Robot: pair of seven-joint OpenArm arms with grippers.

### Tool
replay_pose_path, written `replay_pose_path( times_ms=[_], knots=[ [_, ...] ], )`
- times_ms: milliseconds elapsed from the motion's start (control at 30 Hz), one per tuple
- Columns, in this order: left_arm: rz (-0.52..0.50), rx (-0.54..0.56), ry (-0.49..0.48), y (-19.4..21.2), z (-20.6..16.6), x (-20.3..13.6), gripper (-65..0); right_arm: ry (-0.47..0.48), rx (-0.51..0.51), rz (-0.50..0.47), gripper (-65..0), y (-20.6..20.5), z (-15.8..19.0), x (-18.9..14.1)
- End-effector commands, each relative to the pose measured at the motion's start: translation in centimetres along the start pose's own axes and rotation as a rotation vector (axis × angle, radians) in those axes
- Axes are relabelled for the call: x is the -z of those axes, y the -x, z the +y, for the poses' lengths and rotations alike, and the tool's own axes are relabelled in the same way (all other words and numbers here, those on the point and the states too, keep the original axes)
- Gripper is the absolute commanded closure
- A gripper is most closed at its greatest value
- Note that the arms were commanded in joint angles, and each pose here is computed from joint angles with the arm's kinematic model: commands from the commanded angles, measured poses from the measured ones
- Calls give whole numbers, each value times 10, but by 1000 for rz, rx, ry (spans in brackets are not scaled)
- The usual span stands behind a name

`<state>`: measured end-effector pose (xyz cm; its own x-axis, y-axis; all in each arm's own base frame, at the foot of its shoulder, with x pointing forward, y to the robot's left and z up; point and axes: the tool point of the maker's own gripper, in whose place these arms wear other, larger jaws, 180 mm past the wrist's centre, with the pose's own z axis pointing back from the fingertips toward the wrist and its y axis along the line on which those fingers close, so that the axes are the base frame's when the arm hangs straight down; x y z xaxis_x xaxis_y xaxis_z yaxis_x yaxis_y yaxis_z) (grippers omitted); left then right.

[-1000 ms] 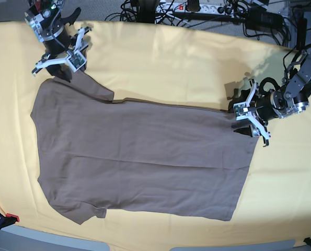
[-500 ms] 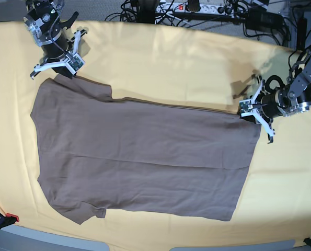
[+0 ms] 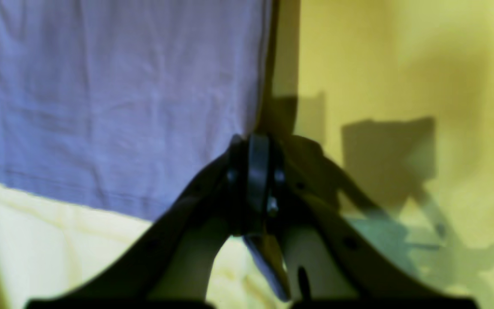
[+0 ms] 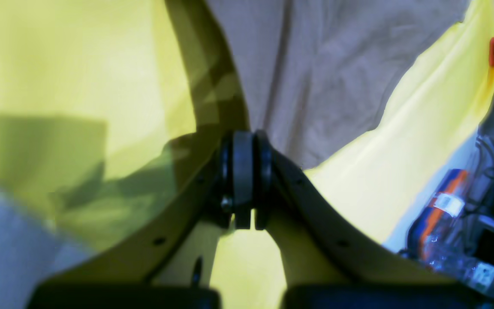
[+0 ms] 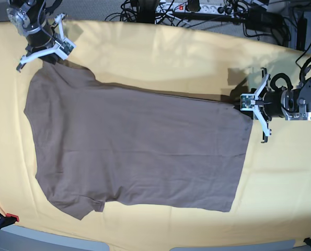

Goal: Fold the T-shirt properly
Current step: 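Pull the grasped shoulder corners away from the hem to straighten the shirt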

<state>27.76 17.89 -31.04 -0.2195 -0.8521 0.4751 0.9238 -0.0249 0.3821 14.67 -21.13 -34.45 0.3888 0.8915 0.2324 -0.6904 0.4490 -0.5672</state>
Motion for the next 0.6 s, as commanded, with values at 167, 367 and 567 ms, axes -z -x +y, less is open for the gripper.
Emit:
replay_pose_path(
  times_ms=[167,367,567],
  knots=[
    [-71,24,3,-29,1,-27,0,-13,-33,131,0,35,3,-16],
    [-68,55,116,-43,-43,-40,0,-31,-21,154,0,41,11,-39],
    [24,56,287,-40,-106,-52,0,-133,-11,187,0,52,40,-53]
  ],
)
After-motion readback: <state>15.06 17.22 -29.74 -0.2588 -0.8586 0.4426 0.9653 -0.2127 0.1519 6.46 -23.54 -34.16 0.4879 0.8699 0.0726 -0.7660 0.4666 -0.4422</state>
